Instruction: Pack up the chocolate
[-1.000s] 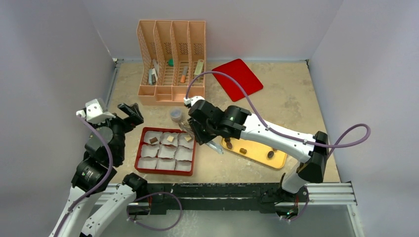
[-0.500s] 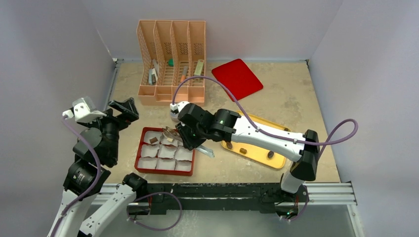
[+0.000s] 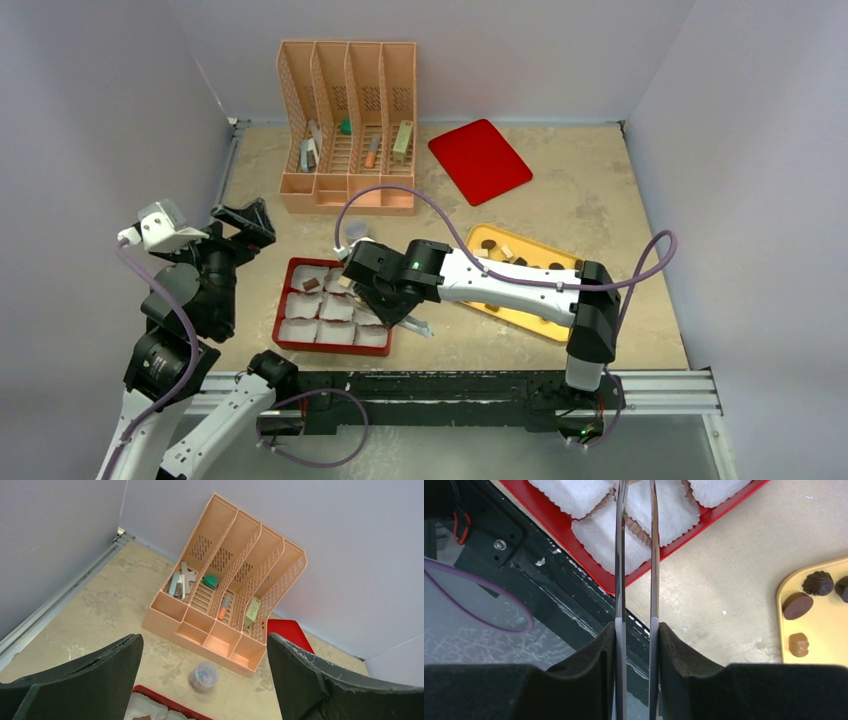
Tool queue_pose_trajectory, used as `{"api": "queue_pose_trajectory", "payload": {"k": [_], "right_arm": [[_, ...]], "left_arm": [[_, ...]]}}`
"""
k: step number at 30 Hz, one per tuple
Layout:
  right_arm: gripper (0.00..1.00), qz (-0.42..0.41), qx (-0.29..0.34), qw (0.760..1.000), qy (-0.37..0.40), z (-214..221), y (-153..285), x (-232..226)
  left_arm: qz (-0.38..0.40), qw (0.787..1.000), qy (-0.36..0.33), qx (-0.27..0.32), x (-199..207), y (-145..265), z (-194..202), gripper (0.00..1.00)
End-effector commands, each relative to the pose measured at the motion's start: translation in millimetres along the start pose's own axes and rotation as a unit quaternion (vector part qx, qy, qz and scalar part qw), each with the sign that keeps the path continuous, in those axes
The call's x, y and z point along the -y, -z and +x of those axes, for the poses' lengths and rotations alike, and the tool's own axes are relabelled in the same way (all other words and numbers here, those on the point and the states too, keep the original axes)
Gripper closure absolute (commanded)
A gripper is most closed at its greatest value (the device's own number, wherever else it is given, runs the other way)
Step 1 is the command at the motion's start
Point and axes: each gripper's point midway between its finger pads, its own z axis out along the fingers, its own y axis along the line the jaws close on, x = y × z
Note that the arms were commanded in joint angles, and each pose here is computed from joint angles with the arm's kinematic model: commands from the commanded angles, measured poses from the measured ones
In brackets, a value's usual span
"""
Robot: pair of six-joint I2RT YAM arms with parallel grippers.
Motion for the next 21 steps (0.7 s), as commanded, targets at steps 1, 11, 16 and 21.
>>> {"api": "queue_pose_trajectory", "payload": {"k": [1,11,16,21], "right_arm": [[0.79,0.011,0.029,1.000,-0.003,-14.4,24.6,2.7],[0.76,0.029,0.010,0.999,-0.009,0.4,30.8,9.7],[0.74,0.028,0.003,1.000,-0.008,1.8,27.6,6.8],[0.73,0.033,-0.012,0.999,-0.006,8.2,23.4,6.4]], "left_arm": [[0.015,1.000,0.022,0.011,8.9,-3.0,-3.3,0.07],[0.007,1.000,-0.012,0.005,7.9,-9.4,2.9,0.07],[0.005,1.000,-0.015,0.005,6.0,-8.6,3.0,0.07],[-0.001,1.000,-0.024,0.007,2.1,-7.2,1.6,0.07]]}}
